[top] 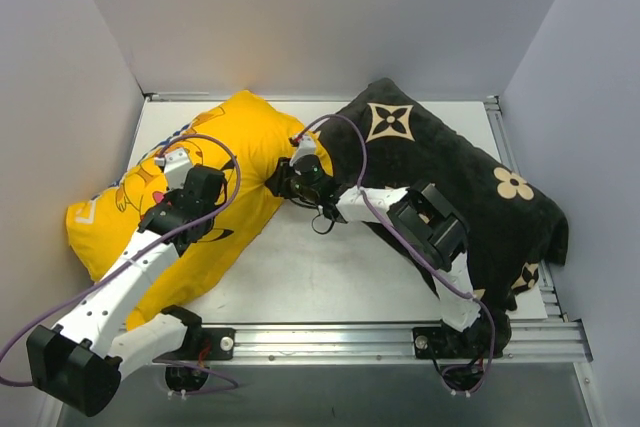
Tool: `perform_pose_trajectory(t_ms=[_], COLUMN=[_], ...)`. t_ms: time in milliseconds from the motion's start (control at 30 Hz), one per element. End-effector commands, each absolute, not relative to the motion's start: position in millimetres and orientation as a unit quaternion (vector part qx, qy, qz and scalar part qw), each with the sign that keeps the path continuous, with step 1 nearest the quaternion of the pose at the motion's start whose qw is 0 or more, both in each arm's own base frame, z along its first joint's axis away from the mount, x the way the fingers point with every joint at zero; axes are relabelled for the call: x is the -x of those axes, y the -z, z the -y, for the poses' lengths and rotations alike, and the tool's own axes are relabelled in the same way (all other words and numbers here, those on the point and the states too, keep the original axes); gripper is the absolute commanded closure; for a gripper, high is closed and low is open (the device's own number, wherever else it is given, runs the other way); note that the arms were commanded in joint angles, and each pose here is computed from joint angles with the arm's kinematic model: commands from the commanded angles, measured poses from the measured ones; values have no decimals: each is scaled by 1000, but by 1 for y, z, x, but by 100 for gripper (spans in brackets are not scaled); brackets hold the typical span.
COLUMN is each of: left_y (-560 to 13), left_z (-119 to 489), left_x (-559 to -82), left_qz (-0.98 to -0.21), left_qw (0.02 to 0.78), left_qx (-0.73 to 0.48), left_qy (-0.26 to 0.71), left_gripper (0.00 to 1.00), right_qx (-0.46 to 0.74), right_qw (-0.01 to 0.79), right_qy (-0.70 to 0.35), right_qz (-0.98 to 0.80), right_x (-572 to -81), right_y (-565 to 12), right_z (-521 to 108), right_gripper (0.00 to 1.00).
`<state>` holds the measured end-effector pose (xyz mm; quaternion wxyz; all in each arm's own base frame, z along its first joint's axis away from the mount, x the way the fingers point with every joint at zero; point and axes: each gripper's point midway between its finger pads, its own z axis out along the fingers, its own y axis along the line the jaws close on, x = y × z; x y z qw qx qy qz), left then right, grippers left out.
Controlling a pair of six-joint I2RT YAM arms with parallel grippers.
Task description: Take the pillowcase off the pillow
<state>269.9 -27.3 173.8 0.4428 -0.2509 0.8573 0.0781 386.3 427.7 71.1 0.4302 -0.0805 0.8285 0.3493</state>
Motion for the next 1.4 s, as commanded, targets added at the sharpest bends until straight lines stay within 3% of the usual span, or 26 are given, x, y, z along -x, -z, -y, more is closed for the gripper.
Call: perform_pose_trajectory(t_ms=[0,67,133,167,267,367,467,667,833,1100,1367], left_y=[-193,-204,-220,-229,-284,-320,-335,-311,-287,-268,-269], left_z=[25,27,30,34,40,37,21,-14,-2,81,141], left_x=[-277,-282,-290,-295,-316,-332,-343,-368,-403,-437,-424], left_qz=[-845,-840,-832,-830,-802,-783,-771,-776,-816,-872,-886], left_qw=[463,471,484,491,539,566,573,546,510,442,419], left_qx=[258,263,266,261,258,258,276,315,270,144,62], left_qy=[-70,-60,-45,-34,-7,-16,-26,-31,-9,156,192], left_gripper=[74,76,72,54,22,11,10,15,18,28,29], right_qx=[89,105,122,132,154,168,175,184,197,213,239], right_qw=[509,514,535,539,560,587,597,638,672,702,741], right_qy=[-305,-293,-284,-276,-271,-261,-265,-267,-271,-245,-198], right_qz=[-800,-800,-787,-785,-767,-748,-737,-699,-661,-634,-596], right_x=[-414,-409,-406,-399,-387,-374,-367,-336,-304,-261,-239], right_y=[-121,-131,-156,-162,-195,-237,-270,-340,-399,-451,-501], right_z=[-423,-425,-425,-428,-432,-437,-439,-432,-423,-416,-425], right_gripper=[86,97,100,100,100,100,100,100,100,100,100])
